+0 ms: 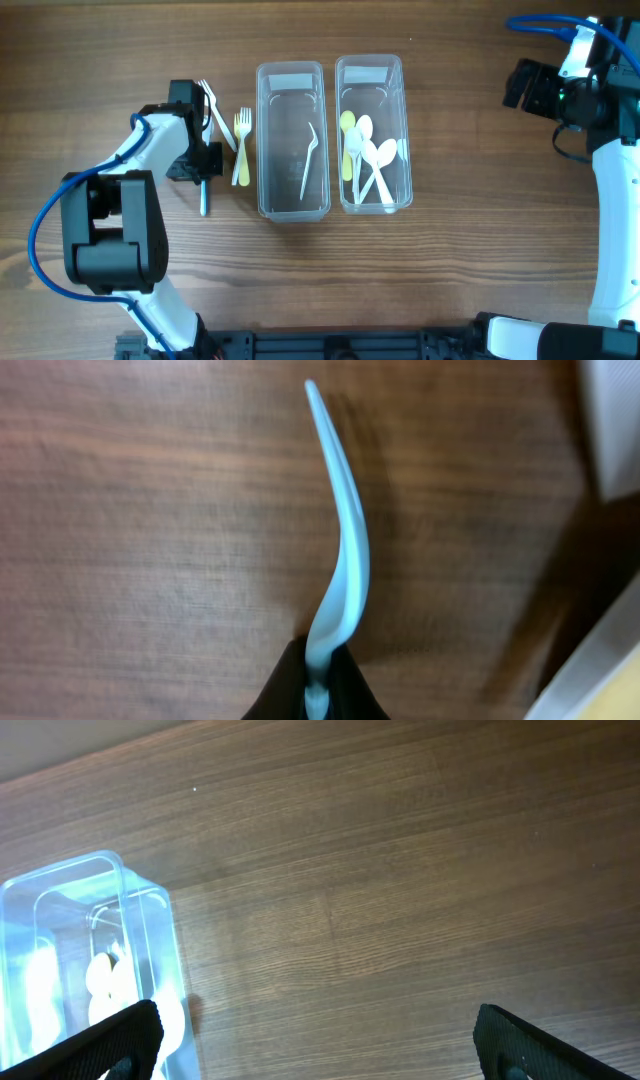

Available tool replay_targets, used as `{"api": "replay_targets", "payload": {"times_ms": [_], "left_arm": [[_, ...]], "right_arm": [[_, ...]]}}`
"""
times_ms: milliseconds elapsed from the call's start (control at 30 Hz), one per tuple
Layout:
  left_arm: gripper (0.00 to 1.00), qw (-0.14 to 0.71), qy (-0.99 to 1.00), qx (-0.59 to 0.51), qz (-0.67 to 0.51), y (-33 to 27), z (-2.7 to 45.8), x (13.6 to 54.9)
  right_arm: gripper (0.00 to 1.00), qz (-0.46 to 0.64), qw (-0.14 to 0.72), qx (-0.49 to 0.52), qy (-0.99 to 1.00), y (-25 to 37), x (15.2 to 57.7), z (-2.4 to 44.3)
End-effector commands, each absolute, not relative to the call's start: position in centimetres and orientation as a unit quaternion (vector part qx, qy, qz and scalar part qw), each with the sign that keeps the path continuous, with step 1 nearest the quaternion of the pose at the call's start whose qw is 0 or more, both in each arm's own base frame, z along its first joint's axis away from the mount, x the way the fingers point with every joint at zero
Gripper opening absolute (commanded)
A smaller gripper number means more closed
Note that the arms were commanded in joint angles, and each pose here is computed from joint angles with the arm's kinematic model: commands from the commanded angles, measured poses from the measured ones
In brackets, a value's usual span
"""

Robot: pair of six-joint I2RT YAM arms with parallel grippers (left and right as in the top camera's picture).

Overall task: Pack container
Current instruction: 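Return the left gripper to the forks and grasp the light blue fork, then place the light blue fork into the left container and release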

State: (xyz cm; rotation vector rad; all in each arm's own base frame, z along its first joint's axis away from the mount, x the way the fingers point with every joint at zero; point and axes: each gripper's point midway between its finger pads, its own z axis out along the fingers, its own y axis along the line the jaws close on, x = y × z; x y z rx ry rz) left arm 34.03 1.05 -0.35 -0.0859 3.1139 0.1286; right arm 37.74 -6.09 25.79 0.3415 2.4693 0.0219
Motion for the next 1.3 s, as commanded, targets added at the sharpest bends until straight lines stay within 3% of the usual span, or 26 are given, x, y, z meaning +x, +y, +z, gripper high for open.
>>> {"api": "replay_targets", "payload": {"times_ms": [0, 133, 233, 367, 467, 733, 800, 900, 933, 967, 1000, 1033, 1100, 1133, 1267], "left_arm": [[0.04, 0.033, 0.998, -0.037, 0.033, 0.8, 2.9, 35.0], [0.04, 0.088, 0.995, -0.051, 0.021, -0.3, 10.8, 35.9], [0.04, 0.179, 0.983, -0.001, -0.033, -5.7, 18.2, 36.3], [0.04, 0.243, 0.966, 0.033, -0.079, -12.5, 21.3, 36.1], [0.04, 0.247, 0.964, 0.040, -0.092, -16.5, 19.9, 36.6], [0.10, 0.130, 0.987, 0.055, -0.070, -21.0, 7.0, 38.1], [0.18, 0.118, 0.989, 0.054, -0.064, -20.9, 5.9, 38.0], [0.40, 0.133, 0.987, 0.054, -0.071, -21.1, 7.7, 38.3], [0.61, 0.148, 0.984, 0.053, -0.078, -21.1, 9.6, 38.6], [0.73, 0.159, 0.982, 0.052, -0.083, -21.1, 10.9, 38.8], [0.76, 0.174, 0.979, 0.053, -0.089, -21.0, 12.6, 39.0], [0.70, 0.189, 0.976, 0.058, -0.093, -20.9, 14.1, 39.1], [0.47, 0.230, 0.968, 0.063, -0.077, -19.3, 16.8, 39.7], [0.43, 0.258, 0.964, 0.035, -0.047, -17.1, 18.2, 40.5], [0.49, 0.282, 0.952, -0.119, -0.016, -11.2, 19.0, 42.4]], "right_arm": [[1.00, 0.004, 0.314, 0.129, 0.941, -6.3, 37.9, 25.5], [1.00, 0.004, 0.314, 0.129, 0.941, -6.3, 37.9, 25.5], [1.00, 0.004, 0.314, 0.129, 0.941, -6.3, 37.9, 25.5], [1.00, 0.004, 0.314, 0.129, 0.941, -6.3, 37.9, 25.5], [1.00, 0.004, 0.314, 0.129, 0.941, -6.3, 37.9, 25.5], [1.00, 0.004, 0.314, 0.129, 0.941, -6.3, 37.9, 25.5], [1.00, 0.004, 0.314, 0.129, 0.941, -6.3, 37.9, 25.5], [1.00, 0.004, 0.314, 0.129, 0.941, -6.3, 37.9, 25.5], [1.00, 0.004, 0.314, 0.129, 0.941, -6.3, 37.9, 25.5], [1.00, 0.004, 0.314, 0.129, 0.941, -6.3, 37.9, 25.5], [0.99, 0.004, 0.314, 0.129, 0.941, -6.3, 37.9, 25.5], [1.00, 0.004, 0.314, 0.129, 0.941, -6.3, 37.9, 25.5], [1.00, 0.004, 0.314, 0.129, 0.941, -6.3, 37.9, 25.5], [1.00, 0.004, 0.314, 0.129, 0.941, -6.3, 37.9, 25.5], [1.00, 0.004, 0.314, 0.129, 0.941, -6.3, 37.9, 25.5]]}}
